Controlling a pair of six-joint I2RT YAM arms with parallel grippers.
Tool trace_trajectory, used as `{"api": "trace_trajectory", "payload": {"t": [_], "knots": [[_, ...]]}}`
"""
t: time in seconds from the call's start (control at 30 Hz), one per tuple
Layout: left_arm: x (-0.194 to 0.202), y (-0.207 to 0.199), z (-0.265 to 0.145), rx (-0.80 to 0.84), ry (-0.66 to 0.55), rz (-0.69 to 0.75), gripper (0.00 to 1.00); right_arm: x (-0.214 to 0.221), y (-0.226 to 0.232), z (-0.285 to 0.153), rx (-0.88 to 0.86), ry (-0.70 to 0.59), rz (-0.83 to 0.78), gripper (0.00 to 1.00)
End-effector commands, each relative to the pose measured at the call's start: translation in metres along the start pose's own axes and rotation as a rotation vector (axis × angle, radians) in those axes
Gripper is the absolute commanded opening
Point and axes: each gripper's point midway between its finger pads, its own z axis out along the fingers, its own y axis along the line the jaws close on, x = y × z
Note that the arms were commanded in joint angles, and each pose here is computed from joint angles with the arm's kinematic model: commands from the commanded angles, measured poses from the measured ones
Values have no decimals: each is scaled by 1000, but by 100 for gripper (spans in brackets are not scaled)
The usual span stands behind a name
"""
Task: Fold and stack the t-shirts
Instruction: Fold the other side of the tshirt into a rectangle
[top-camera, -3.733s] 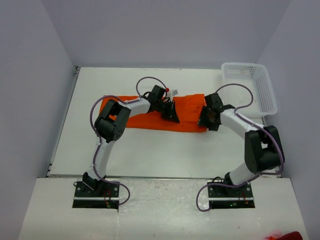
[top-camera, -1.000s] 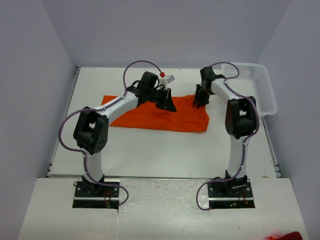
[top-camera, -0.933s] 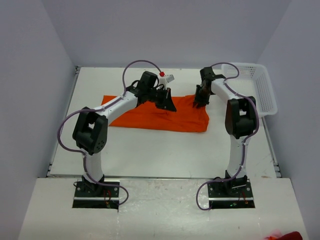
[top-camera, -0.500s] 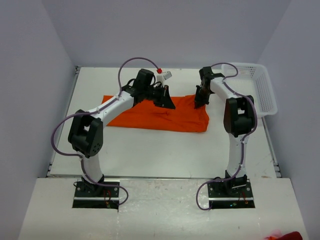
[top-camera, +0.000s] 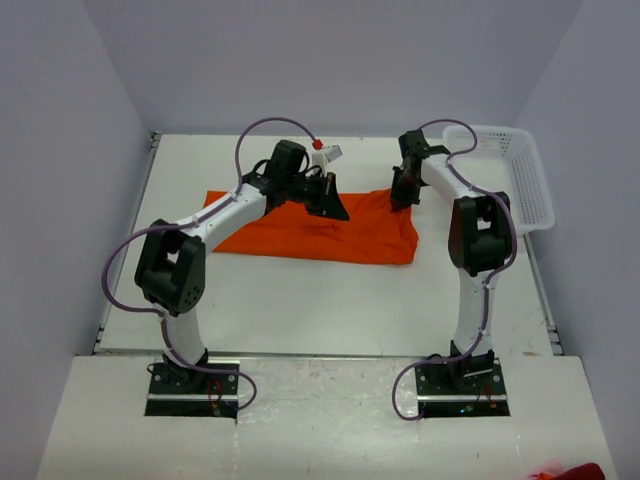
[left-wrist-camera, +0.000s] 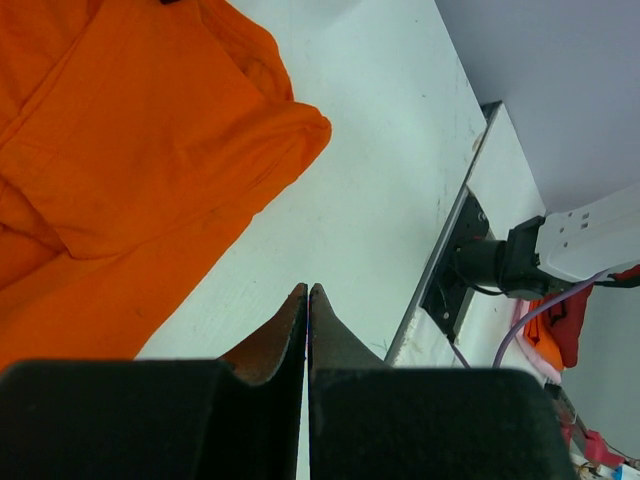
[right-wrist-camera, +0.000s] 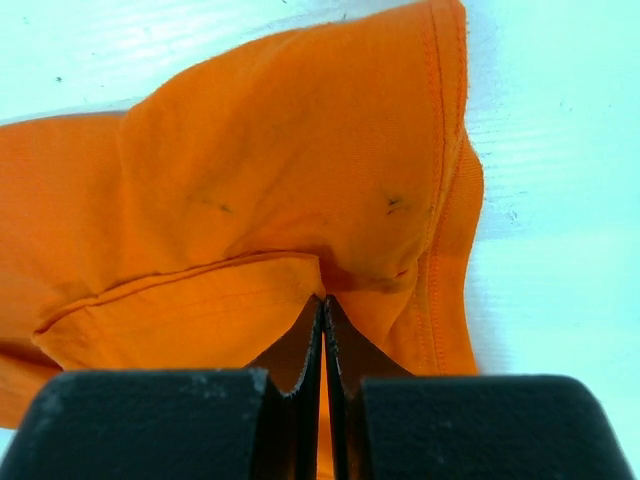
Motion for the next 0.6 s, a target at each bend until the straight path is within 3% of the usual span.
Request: {"api": "trace_trajectory", "payload": {"t": [0.0,0.57], "knots": [[-9,-10,-6,41,-29,22,0,-32,12,-35,-34,-140,-45,0],[0,-2,-1,27,-5,5,0,-55,27,-29,-52,-148,-60,0]]}}
